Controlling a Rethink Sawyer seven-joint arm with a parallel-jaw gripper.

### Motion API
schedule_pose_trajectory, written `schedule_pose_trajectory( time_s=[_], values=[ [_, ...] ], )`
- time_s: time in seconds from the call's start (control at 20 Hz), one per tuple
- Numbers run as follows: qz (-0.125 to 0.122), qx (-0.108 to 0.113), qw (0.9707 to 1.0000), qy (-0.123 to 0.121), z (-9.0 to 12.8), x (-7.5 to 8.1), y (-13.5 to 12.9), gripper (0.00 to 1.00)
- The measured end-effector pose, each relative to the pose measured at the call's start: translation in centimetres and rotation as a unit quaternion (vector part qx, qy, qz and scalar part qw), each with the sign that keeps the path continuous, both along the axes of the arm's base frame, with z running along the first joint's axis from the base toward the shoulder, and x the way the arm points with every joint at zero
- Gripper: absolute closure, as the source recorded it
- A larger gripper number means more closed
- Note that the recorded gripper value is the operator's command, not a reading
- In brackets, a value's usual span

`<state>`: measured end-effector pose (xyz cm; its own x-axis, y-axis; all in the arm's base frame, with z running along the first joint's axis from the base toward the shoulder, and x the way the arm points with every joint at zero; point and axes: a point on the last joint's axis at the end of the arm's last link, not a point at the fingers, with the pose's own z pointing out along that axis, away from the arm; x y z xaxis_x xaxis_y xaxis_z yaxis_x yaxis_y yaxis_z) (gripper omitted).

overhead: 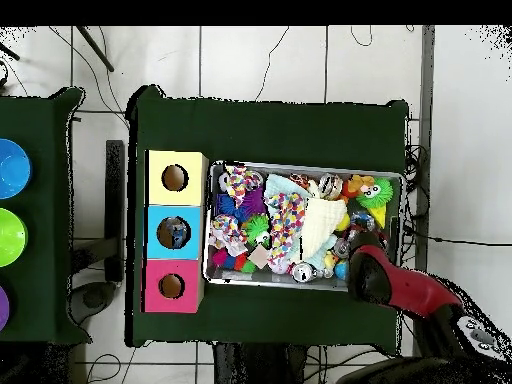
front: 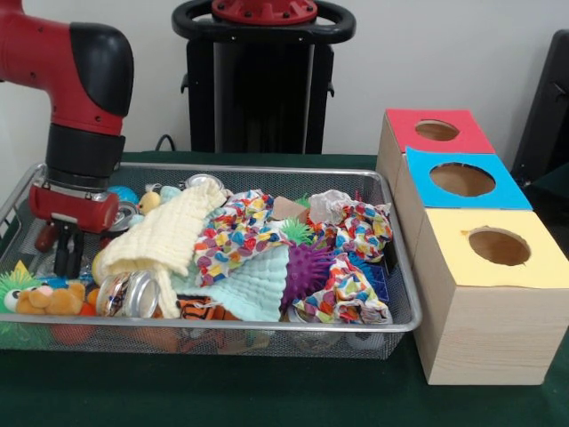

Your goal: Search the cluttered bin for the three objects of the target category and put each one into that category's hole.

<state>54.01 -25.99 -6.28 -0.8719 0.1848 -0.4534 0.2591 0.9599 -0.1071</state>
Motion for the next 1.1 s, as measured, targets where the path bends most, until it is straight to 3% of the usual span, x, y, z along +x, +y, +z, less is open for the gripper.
schedule_pose_trajectory(
  time_s=[0.4, 0.45, 1.1],
  values=[
    [0.006, -0.001, 1.0, 0.0, 0.1, 0.4, 0.7, 1.0],
    [0.008, -0.002, 1.0, 0.002, 0.1, 0.4, 1.0, 0.0],
    [0.017, -0.01, 0.9998, 0.01, 0.2, 0.2, 1.8, 0.0]
  ],
)
